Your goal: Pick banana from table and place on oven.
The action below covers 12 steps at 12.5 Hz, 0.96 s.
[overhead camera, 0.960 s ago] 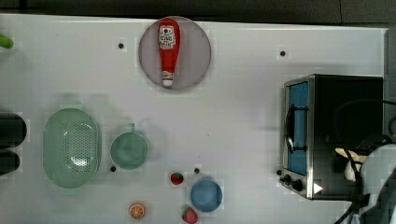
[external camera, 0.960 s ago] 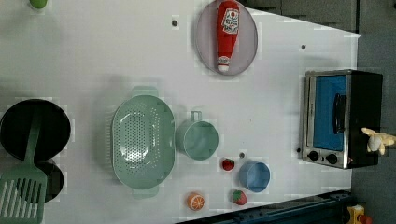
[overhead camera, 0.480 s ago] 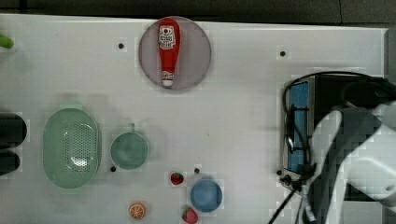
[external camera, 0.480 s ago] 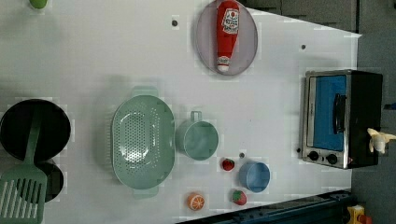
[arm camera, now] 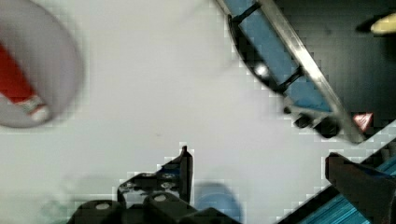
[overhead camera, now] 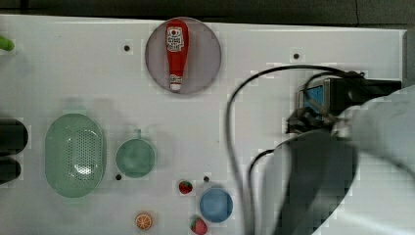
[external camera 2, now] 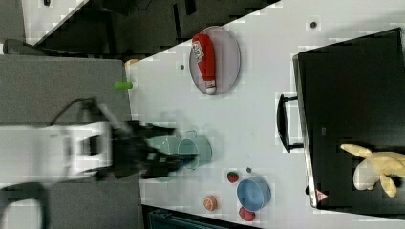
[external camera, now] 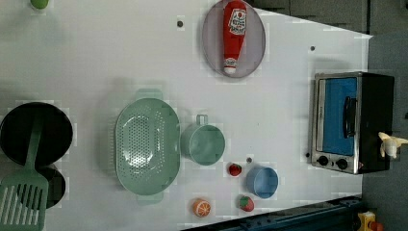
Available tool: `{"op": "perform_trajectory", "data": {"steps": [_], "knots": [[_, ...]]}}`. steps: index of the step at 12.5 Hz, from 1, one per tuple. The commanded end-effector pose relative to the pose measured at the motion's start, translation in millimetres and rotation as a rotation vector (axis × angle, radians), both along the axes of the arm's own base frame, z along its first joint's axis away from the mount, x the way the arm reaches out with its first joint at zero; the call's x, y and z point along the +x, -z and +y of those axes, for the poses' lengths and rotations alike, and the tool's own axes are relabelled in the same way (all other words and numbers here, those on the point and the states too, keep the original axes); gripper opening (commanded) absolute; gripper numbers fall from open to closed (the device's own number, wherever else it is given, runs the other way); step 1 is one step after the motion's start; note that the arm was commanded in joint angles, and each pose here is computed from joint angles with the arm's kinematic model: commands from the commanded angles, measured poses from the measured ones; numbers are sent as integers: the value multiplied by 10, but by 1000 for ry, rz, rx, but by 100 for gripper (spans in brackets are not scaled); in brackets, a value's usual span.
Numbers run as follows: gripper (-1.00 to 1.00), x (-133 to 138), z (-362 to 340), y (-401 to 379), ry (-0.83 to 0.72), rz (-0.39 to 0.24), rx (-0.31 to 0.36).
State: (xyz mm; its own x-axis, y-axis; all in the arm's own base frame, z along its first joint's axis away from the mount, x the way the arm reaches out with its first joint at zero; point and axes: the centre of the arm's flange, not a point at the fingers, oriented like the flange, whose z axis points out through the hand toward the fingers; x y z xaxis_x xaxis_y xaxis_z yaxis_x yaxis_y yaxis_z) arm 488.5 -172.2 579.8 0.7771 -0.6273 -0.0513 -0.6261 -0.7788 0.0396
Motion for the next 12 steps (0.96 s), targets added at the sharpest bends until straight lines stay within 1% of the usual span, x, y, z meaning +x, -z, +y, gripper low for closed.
{"op": "perform_trajectory", "data": {"steps": [1, 3, 5, 7, 12], "knots": [[100, -77, 858, -415, 235, -40, -19], [100, -155, 1252, -582, 267, -64, -33], [100, -239, 1473, -652, 240, -70, -40], [100, -296, 1563, -641, 224, -58, -45], [100, -284, 1578, -571, 221, -44, -47]]}}
